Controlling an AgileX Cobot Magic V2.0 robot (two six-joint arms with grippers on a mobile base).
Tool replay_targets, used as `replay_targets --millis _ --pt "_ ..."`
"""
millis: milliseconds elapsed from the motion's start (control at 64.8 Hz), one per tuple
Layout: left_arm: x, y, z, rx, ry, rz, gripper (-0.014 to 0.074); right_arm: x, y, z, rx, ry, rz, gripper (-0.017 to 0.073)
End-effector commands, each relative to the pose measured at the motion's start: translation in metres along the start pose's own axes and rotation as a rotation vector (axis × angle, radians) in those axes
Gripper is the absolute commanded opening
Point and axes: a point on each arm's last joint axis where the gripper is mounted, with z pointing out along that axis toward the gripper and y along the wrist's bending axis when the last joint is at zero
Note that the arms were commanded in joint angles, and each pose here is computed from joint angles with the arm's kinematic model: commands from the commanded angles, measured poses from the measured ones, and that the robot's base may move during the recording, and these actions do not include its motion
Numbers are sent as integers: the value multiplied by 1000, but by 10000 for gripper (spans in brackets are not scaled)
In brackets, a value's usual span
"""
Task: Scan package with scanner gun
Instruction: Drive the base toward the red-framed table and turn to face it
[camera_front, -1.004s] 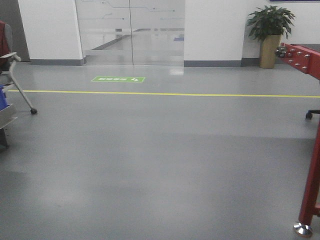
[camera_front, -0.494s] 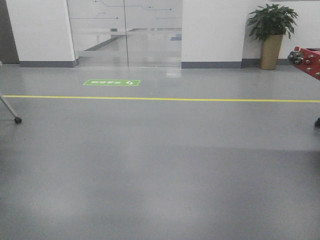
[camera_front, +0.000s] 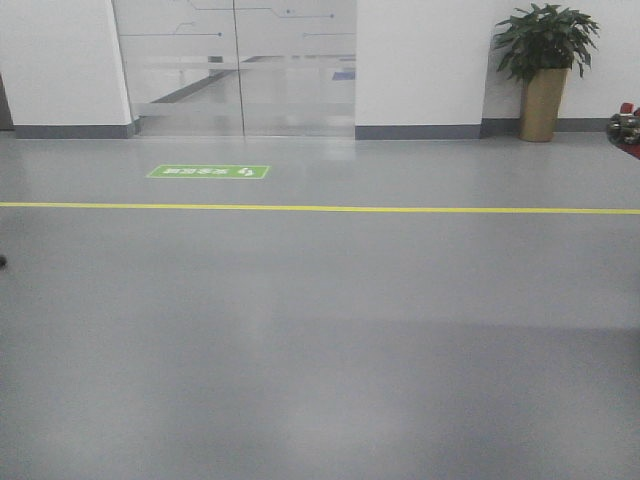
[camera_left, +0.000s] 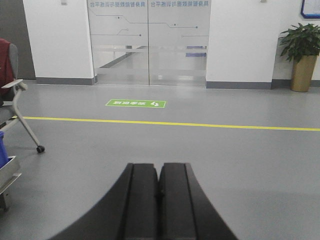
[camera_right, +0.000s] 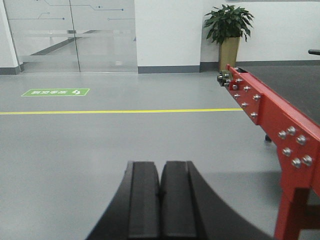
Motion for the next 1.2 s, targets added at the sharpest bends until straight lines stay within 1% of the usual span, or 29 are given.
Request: replay_targets --millis 0,201,1189 --pt "-2 0 0 6 -24 -6 -111 -2 0 0 -3 -24 -7 -165" --pt "-2 0 0 6 -24 -6 -111 -2 2 0 -44 -21 -7 -165" --pt "-2 0 0 6 -24 -6 -111 -2 2 0 -37 -22 -7 -165"
